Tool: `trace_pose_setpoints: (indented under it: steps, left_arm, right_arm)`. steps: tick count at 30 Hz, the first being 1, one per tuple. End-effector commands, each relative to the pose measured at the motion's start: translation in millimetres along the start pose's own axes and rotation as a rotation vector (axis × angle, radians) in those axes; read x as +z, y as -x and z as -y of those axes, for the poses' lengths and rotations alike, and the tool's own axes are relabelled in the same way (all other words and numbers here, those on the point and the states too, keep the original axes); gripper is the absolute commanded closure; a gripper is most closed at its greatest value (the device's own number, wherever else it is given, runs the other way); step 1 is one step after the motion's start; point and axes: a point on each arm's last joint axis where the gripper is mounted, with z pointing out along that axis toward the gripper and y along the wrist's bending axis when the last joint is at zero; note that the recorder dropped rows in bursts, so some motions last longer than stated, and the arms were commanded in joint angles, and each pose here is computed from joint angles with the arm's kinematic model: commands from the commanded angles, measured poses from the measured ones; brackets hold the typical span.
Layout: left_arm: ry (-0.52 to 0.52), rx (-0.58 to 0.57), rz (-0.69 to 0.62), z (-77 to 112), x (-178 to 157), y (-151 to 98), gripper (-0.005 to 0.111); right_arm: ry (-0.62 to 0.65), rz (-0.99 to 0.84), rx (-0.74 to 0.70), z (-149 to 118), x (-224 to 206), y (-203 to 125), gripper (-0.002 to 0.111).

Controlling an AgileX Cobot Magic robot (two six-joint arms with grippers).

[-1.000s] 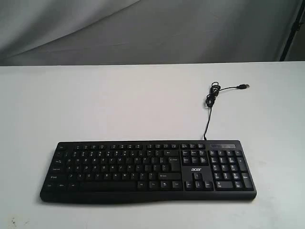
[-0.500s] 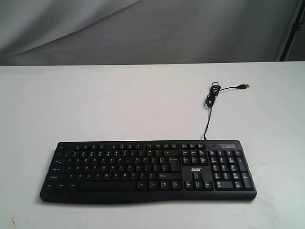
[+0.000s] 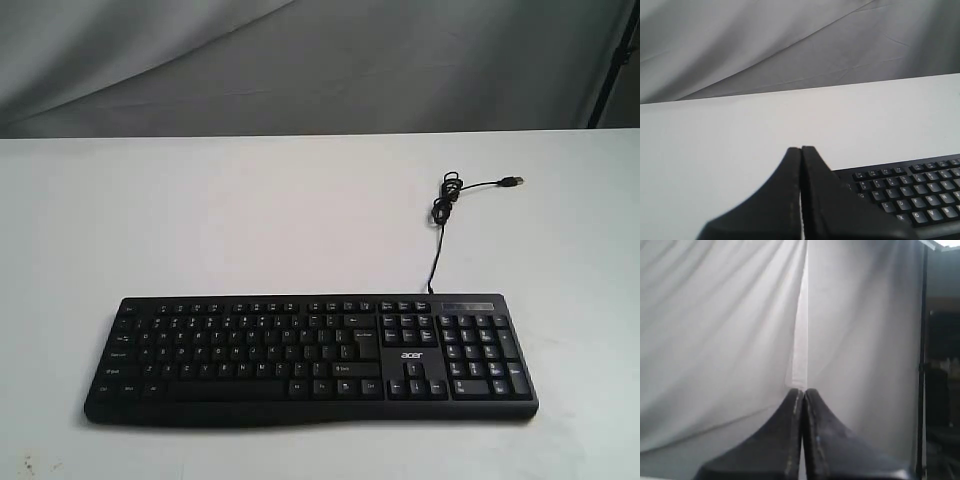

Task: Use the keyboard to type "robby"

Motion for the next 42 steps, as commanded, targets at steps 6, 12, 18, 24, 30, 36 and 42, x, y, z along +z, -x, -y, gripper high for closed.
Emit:
trace_pose_setpoints:
  steps: [6, 12, 18, 24, 30, 36, 42]
  left_arm:
    - [-0.004, 0.003, 0.005, 0.2, 0, -1, 0.107]
    - [-0.004, 0.003, 0.005, 0.2, 0, -1, 0.107]
    - [-0.004, 0.003, 0.005, 0.2, 0, -1, 0.107]
    - [-0.004, 0.003, 0.005, 0.2, 0, -1, 0.107]
    - [-0.004, 0.003, 0.005, 0.2, 0, -1, 0.107]
    - [-0.004, 0.003, 0.005, 0.2, 0, -1, 0.107]
    - [-0.004, 0.003, 0.005, 0.2, 0, -1, 0.107]
  right_arm:
    - [0.088, 0.307, 0.492, 0, -3, 40, 0.108]
    - [0.086, 0.049, 0.496, 0, 58, 85, 0.108]
    - [0.361, -0.22, 0.349, -23, 156, 109, 0.108]
    - [0.942, -0.568, 0.387, -63, 237, 90, 0.108]
    - [0.966, -0.627, 0.32, -66, 288, 29, 0.108]
    - [0.948, -0.7, 0.266, -76, 302, -25, 0.108]
    - [0.92, -0.712, 0.056, -126, 306, -62, 0.108]
